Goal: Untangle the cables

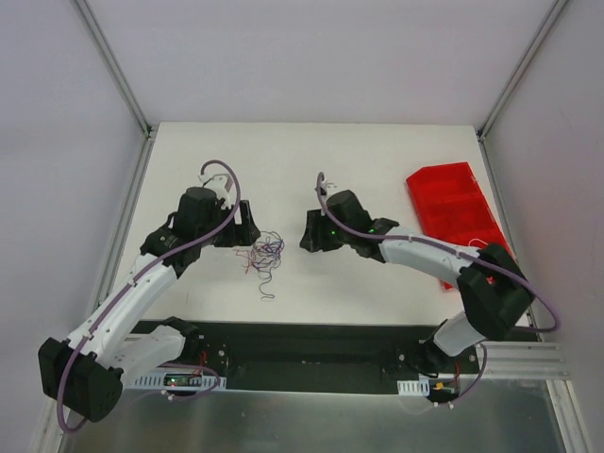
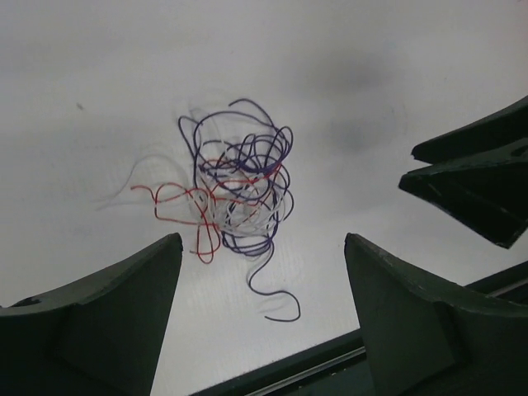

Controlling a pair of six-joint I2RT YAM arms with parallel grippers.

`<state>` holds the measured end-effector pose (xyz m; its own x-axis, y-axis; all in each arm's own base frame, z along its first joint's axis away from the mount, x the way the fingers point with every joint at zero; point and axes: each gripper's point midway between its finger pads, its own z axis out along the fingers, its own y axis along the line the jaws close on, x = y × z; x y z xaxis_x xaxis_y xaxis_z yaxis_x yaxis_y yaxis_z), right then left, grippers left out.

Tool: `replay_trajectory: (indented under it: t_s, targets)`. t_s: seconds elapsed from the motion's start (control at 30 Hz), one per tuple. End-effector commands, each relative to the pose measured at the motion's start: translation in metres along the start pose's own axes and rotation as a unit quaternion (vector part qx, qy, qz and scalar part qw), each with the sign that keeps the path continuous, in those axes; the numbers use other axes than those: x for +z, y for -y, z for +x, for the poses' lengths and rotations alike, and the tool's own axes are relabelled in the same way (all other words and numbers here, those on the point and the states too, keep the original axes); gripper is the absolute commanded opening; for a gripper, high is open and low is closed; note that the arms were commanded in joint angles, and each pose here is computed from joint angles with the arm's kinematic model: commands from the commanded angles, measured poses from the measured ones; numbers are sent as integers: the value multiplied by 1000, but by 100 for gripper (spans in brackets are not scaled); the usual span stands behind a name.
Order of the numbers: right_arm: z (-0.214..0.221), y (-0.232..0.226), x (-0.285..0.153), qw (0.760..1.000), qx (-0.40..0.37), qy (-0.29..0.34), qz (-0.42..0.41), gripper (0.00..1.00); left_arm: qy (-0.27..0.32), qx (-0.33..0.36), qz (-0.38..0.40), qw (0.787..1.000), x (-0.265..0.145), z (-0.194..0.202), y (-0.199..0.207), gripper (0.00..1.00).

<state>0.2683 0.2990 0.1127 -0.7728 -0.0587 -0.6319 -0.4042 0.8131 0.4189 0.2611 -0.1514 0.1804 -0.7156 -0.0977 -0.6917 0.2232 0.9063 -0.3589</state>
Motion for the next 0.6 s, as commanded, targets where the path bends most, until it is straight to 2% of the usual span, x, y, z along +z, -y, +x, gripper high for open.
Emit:
replay_trajectory:
  t_s: [0.0, 0.07, 0.17, 0.3, 0.37, 0.57]
  targets:
    - [1, -63, 33, 996, 22, -4, -84, 45, 1, -89, -35, 995, -8, 35, -18, 79]
    - [20, -90, 39, 993, 4, -27, -116, 46, -20, -114, -37, 993, -8, 56, -22, 80]
    - [50, -115, 35, 987, -36, -41, -153, 55, -41, -142, -37, 988, -9, 77, -24, 81]
    - [91, -136, 28, 971, -132, -53, -192, 62, -48, -159, -48, 985, -8, 93, -31, 82]
    - [103, -134, 31, 964, -193, -49, -176, 66, -55, -163, -54, 984, -7, 97, -33, 83]
    - [119, -124, 46, 943, -304, -59, -123, 65, -81, -182, -70, 977, 0, 111, -38, 86]
